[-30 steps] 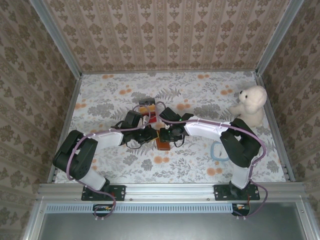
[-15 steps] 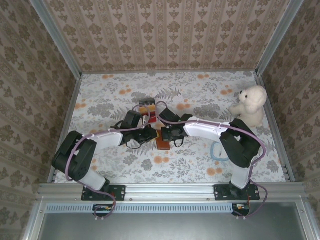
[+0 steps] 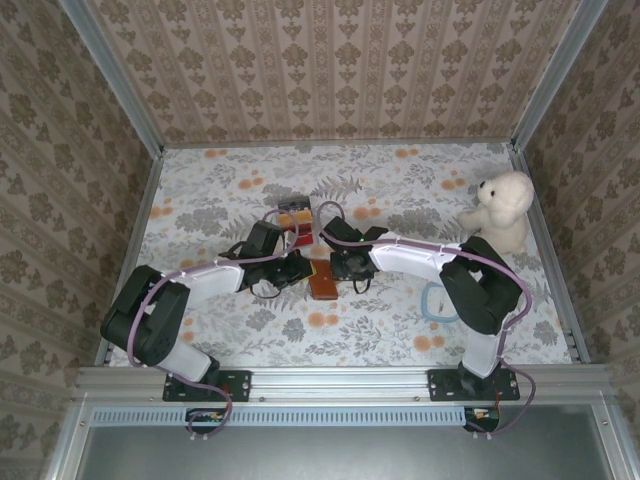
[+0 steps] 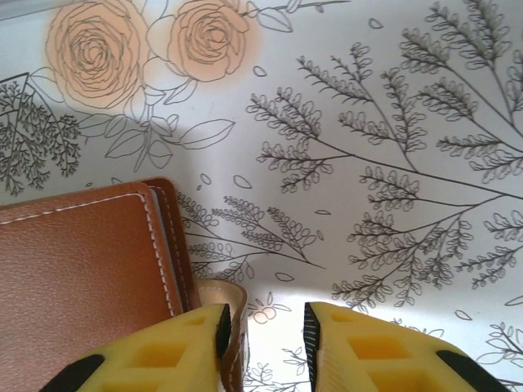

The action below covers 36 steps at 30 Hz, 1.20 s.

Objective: Take the credit cards out of the card holder

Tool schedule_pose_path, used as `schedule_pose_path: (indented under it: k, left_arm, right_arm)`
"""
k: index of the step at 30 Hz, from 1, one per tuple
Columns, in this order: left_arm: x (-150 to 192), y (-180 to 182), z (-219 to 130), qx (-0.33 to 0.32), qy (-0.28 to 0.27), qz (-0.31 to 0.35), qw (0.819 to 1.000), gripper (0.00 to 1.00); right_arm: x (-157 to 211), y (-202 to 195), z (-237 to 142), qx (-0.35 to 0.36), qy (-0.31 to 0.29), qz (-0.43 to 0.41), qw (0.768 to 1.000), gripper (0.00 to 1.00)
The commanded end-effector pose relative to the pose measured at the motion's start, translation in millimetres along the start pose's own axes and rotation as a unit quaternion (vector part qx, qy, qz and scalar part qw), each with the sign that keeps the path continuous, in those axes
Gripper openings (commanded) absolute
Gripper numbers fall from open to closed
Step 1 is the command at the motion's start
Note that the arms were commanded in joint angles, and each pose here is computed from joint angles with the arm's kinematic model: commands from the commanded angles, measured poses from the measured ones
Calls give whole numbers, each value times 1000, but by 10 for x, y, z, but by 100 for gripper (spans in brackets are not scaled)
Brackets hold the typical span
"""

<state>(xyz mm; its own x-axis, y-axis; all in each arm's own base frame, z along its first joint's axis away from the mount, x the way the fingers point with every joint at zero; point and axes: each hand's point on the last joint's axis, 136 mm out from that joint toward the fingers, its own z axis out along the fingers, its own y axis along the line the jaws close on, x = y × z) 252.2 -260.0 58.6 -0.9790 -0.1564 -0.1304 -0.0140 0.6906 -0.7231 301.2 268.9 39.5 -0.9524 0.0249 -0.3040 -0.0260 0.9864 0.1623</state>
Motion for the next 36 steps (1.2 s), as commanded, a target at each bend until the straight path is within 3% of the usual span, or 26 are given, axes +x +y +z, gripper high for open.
schedule_pose_path:
  k: [1, 5, 7, 10, 13, 17, 22, 29, 36]
  left_arm:
    - [18, 111, -26, -27, -1, 5, 1000, 0]
    - [1, 125, -20, -31, -4, -1, 1000, 1]
    - [-1, 120, -28, -30, -7, -7, 1000, 7]
    - [-7, 128, -66, -37, -12, -9, 999, 24]
    - [-66, 142, -148, -50, -28, -10, 998, 37]
    - [-191, 118, -276, -64, -55, 4, 996, 53]
    - [-332, 74, -447, -85, -93, 21, 992, 73]
    - [-500, -22, -649, -77, -158, 42, 983, 98]
    - [-467, 42, -888, -70, -206, 27, 976, 100]
  right_arm:
    - [41, 35, 46, -1, 24, -18, 1000, 34]
    - [40, 103, 44, -15, 30, -30, 999, 32]
    - [54, 156, 65, -29, 34, -35, 998, 27]
    - [52, 164, 66, -33, 30, -42, 998, 15]
    - [-18, 120, -57, -25, 10, -48, 998, 10]
    - [-76, 70, -317, -24, -12, -49, 998, 9]
    - [-134, 196, -655, -72, -33, -48, 996, 9]
    - [-147, 453, -786, -147, -37, -59, 987, 9]
    - [-216, 654, -803, -180, -30, -66, 981, 9]
